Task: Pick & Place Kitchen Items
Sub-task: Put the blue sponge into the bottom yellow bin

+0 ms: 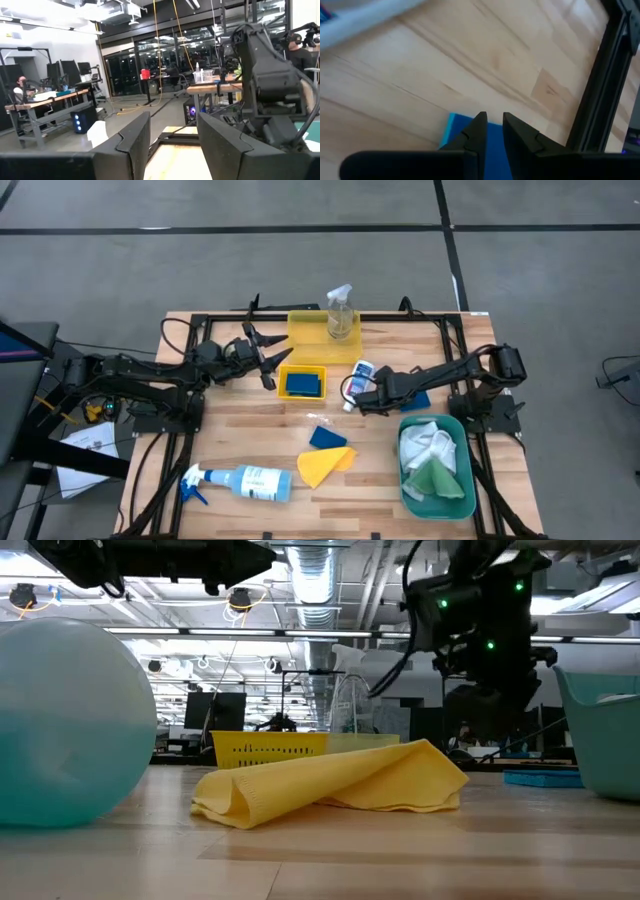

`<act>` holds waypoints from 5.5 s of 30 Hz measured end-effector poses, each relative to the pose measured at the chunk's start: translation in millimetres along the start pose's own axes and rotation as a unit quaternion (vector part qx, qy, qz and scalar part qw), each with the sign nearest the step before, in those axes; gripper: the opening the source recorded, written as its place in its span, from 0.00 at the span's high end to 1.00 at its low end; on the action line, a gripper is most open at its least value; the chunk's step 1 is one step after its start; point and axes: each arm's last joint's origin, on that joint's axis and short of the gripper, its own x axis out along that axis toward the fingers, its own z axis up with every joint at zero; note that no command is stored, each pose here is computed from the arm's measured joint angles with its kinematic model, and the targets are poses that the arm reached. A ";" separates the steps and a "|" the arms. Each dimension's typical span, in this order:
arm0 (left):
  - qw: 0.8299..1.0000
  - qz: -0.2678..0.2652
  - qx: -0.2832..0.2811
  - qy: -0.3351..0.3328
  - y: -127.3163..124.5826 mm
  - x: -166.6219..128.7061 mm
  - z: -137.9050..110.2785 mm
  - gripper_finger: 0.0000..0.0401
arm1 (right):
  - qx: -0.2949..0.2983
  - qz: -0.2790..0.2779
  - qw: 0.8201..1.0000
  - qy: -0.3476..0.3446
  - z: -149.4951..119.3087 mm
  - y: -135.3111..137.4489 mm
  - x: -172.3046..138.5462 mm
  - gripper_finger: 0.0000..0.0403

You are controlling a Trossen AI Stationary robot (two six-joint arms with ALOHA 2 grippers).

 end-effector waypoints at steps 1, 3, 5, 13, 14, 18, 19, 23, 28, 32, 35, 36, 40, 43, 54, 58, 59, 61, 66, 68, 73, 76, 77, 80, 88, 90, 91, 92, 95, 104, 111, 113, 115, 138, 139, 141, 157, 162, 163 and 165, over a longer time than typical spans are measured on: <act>1.000 0.001 -0.001 -0.003 0.1 0.0 0.5 0.60 | 0.001 -0.001 1.000 0.007 -0.5 -0.6 2.2 0.87; 1.000 0.001 -0.001 -0.005 0.2 0.0 0.9 0.60 | 0.003 -0.003 1.000 0.014 -0.7 -1.8 5.0 0.87; 1.000 0.001 -0.001 -0.005 0.2 0.0 0.9 0.60 | 0.006 -0.003 1.000 0.014 0.3 -2.1 5.7 0.87; 1.000 0.001 -0.001 -0.005 0.2 0.0 0.9 0.60 | 0.008 -0.004 1.000 0.015 2.2 -3.1 6.9 0.87; 1.000 0.001 -0.001 -0.005 0.2 0.0 0.9 0.60 | 0.007 -0.006 1.000 0.015 2.1 -3.5 7.0 0.87; 1.000 0.001 -0.001 -0.005 0.2 0.0 0.9 0.60 | 0.009 -0.007 1.000 0.017 4.0 -4.7 8.3 0.87; 1.000 0.001 -0.001 -0.005 0.2 0.0 0.9 0.60 | 0.009 -0.008 1.000 0.018 4.4 -5.0 8.6 0.87; 1.000 0.001 -0.001 -0.005 0.2 0.0 0.9 0.60 | 0.009 -0.009 1.000 0.019 6.1 -6.0 9.7 0.87; 1.000 0.001 -0.001 -0.005 0.2 0.0 0.9 0.60 | 0.011 -0.010 1.000 0.018 7.4 -6.5 10.5 0.87; 1.000 0.001 -0.001 -0.005 0.2 0.0 0.9 0.60 | 0.009 -0.009 1.000 0.015 6.5 -5.7 9.7 0.87; 1.000 0.001 -0.001 -0.005 0.2 0.0 0.9 0.60 | 0.006 -0.009 1.000 0.014 5.7 -5.3 9.2 0.87; 1.000 0.001 -0.001 -0.005 0.2 0.0 0.9 0.60 | 0.005 -0.009 1.000 0.014 5.6 -5.4 9.2 0.87; 1.000 0.001 -0.001 -0.005 0.2 0.0 0.9 0.60 | 0.004 -0.020 1.000 0.014 6.2 -7.7 9.9 0.87; 1.000 0.001 -0.001 -0.004 0.2 0.0 0.9 0.60 | 0.007 -0.022 1.000 0.017 7.7 -8.9 11.0 0.87; 1.000 0.001 -0.001 -0.004 0.2 0.0 0.9 0.60 | 0.020 0.004 1.000 0.021 8.3 -4.4 12.5 0.87; 1.000 0.001 -0.001 -0.004 0.2 0.0 0.9 0.60 | 0.009 0.037 0.999 0.037 2.9 1.4 18.2 0.87; 1.000 0.001 -0.001 -0.004 0.2 0.0 0.9 0.60 | 0.006 0.042 0.998 0.042 1.7 2.0 19.9 0.87; 1.000 0.001 -0.001 -0.004 0.2 0.0 0.9 0.60 | 0.004 0.044 0.998 0.054 -1.0 1.7 22.3 0.87; 1.000 0.001 -0.001 -0.004 0.2 0.0 0.9 0.60 | -0.003 0.052 0.997 0.053 -3.8 4.3 20.6 0.87; 1.000 0.001 -0.001 -0.004 0.2 0.0 0.9 0.60 | -0.008 0.057 0.997 0.056 -6.3 6.0 19.0 0.87; 1.000 0.001 -0.001 -0.004 0.2 0.0 0.9 0.60 | -0.012 0.067 0.996 0.049 -8.8 9.5 16.7 0.87; 1.000 0.001 -0.001 -0.004 0.2 0.0 0.9 0.60 | -0.013 0.079 0.996 0.042 -8.4 12.2 15.8 0.87; 1.000 0.001 -0.001 -0.004 0.2 0.0 0.9 0.60 | -0.016 0.082 0.996 0.041 -8.1 12.7 15.7 0.87; 1.000 0.001 -0.001 -0.004 0.2 0.0 0.9 0.60 | -0.017 0.083 0.996 0.041 -7.0 12.5 16.3 0.87; 1.000 0.001 -0.001 -0.004 0.2 0.0 0.9 0.60 | -0.021 0.079 0.996 0.042 -9.1 11.8 19.1 0.87; 1.000 0.001 -0.001 -0.004 0.1 0.0 0.9 0.60 | -0.021 0.070 0.996 0.049 -12.0 9.6 23.9 0.87; 1.000 0.001 -0.001 -0.004 0.2 0.0 0.9 0.60 | -0.019 0.066 0.996 0.054 -13.5 8.5 26.7 0.87; 1.000 0.001 -0.001 -0.004 0.2 0.0 0.9 0.60 | -0.014 0.066 0.996 0.061 -14.7 7.7 29.2 0.87; 1.000 0.001 -0.001 -0.004 0.2 0.0 0.9 0.60 | -0.008 0.067 0.995 0.070 -16.6 6.0 36.5 0.87; 1.000 0.001 -0.001 -0.004 0.2 -0.1 0.7 0.60 | -0.016 0.093 0.993 0.073 -15.2 7.4 42.8 0.87; 1.000 0.001 -0.001 -0.004 0.2 0.0 0.9 0.60 | -0.016 0.095 0.993 0.073 -15.1 8.1 42.9 0.87; 1.000 0.001 -0.001 -0.004 0.2 -0.1 0.7 0.60 | -0.017 0.094 0.993 0.071 -15.0 8.1 43.2 0.87; 1.000 0.001 -0.001 -0.004 0.1 -0.1 0.8 0.60 | -0.015 0.095 0.993 0.067 -15.6 8.0 44.9 0.87; 1.000 0.001 -0.001 -0.004 0.2 -0.1 0.8 0.60 | -0.051 0.110 0.991 0.059 -16.8 9.2 50.1 0.99; 1.000 0.001 -0.001 -0.004 0.1 -0.1 0.8 0.60 | -0.059 0.109 0.991 0.055 -16.9 10.7 48.4 0.99; 1.000 0.001 -0.001 -0.004 0.1 -0.1 0.8 0.60 | -0.071 0.116 0.990 0.043 -15.7 15.0 42.2 0.99; 1.000 0.001 -0.001 -0.004 0.2 -0.1 0.8 0.60 | -0.128 0.287 0.947 -0.068 -5.8 56.3 -7.6 1.00; 1.000 0.001 -0.001 -0.004 0.2 -0.1 0.8 0.60 | -0.119 0.282 0.950 -0.066 -2.5 54.3 -5.7 0.98; 1.000 0.001 -0.001 -0.004 0.1 -0.1 0.8 0.60 | -0.118 0.281 0.950 -0.066 -2.3 54.2 -5.5 0.97; 1.000 0.001 -0.001 -0.004 0.1 -0.1 0.8 0.60 | -0.118 0.281 0.950 -0.067 -2.2 54.0 -5.6 0.95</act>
